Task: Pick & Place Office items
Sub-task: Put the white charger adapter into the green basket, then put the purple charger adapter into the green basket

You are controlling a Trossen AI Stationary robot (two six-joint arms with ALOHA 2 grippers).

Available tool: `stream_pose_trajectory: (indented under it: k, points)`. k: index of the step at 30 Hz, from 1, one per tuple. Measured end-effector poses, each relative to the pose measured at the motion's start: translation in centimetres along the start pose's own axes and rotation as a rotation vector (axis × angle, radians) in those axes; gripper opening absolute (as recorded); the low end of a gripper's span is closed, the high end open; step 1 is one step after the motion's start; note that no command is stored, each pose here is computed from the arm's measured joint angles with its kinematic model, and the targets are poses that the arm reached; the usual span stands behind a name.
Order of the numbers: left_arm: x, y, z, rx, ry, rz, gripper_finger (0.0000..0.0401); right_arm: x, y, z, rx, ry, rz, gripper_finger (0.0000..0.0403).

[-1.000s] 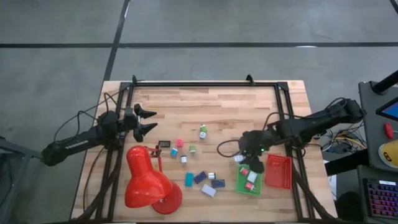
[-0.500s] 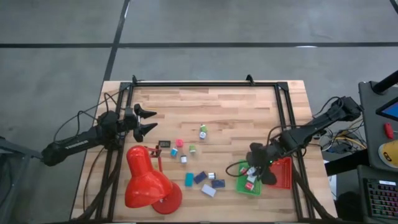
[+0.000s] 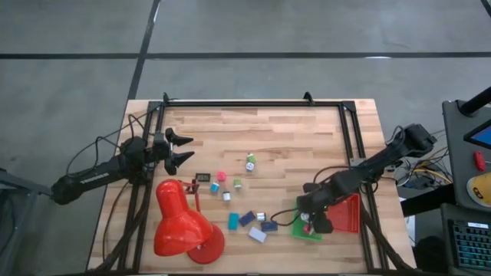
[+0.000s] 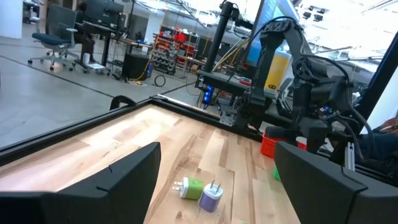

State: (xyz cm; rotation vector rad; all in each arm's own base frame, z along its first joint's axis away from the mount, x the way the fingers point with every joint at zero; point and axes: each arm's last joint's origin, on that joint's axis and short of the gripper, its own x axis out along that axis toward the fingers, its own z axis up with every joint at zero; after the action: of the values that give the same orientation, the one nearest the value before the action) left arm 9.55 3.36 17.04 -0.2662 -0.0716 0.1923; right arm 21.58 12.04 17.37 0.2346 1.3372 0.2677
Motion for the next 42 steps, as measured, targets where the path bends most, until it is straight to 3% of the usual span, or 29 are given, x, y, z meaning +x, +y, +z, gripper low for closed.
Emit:
stream_pose_trajectory:
  k: [31,37,42]
  points:
    - [0.0,0.0,0.0,0.000,0.000,0.000,0.0320,-0.9,0.1,0.0,-0.008,-0.042,0.012,0.0162]
    - [0.0,0.0,0.0,0.000,0.000,0.000,0.0320,-3.7,0.2,-0.3,-0.032,-0.184,-0.034,0.0162]
    - [0.0,0.0,0.0,0.000,0.000,0.000,0.0320,-6.7,0.1,-0.5,-0.128,-0.409,-0.165,0.0162]
